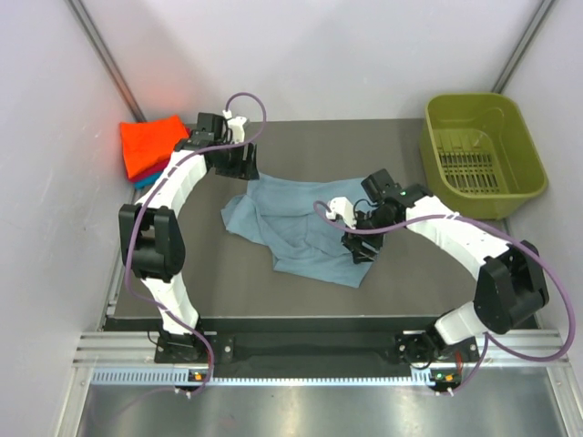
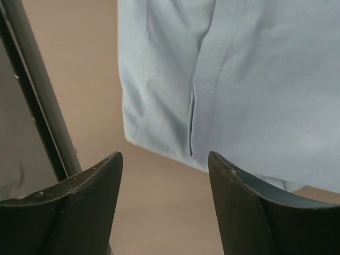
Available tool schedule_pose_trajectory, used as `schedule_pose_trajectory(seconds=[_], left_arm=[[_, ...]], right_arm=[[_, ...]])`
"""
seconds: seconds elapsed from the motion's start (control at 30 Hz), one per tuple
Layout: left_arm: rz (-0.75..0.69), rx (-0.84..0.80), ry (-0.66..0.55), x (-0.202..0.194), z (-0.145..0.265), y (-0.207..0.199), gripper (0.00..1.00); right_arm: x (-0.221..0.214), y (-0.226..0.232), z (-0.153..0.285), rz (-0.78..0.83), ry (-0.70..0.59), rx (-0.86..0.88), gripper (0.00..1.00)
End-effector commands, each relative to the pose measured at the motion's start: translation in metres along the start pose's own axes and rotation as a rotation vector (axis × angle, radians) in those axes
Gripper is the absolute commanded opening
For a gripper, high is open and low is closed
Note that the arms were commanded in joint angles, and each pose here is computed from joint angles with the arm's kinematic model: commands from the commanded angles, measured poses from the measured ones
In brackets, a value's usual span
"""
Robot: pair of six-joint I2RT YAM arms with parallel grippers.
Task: Fold and stack the t-shirts
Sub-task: Flatten the tshirt out
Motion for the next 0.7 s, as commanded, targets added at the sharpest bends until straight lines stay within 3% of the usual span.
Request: schedule_pose_trajectory(seconds=[0.0, 0.53, 0.67], left_arm=[[-0.022, 0.011, -0.067, 0.016, 0.004, 0.002, 0.73], [0.005, 0.018, -0.073, 0.013, 0.004, 0.002, 0.72], [0.01, 0.022, -0.071, 0.012, 0.004, 0.003, 0.72]], right_arm=[[-0.006, -0.002, 0.0, 0.077, 0.027, -0.015, 0.65], [-0.01, -0.026, -0.023, 0.071, 0.078, -0.051, 0.58], [-0.005, -0.032, -0.024, 0.077, 0.072, -0.075, 0.51]])
Point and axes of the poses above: each gripper's point midway between its finger pads, its own z axis back along the fingers, its own y axis along the line the jaws close on, x = y × z, the point moved 2 cm from there along z, back along the fingers, and after that the axes turned 2 degrees about -z, right-handed, at the moved point
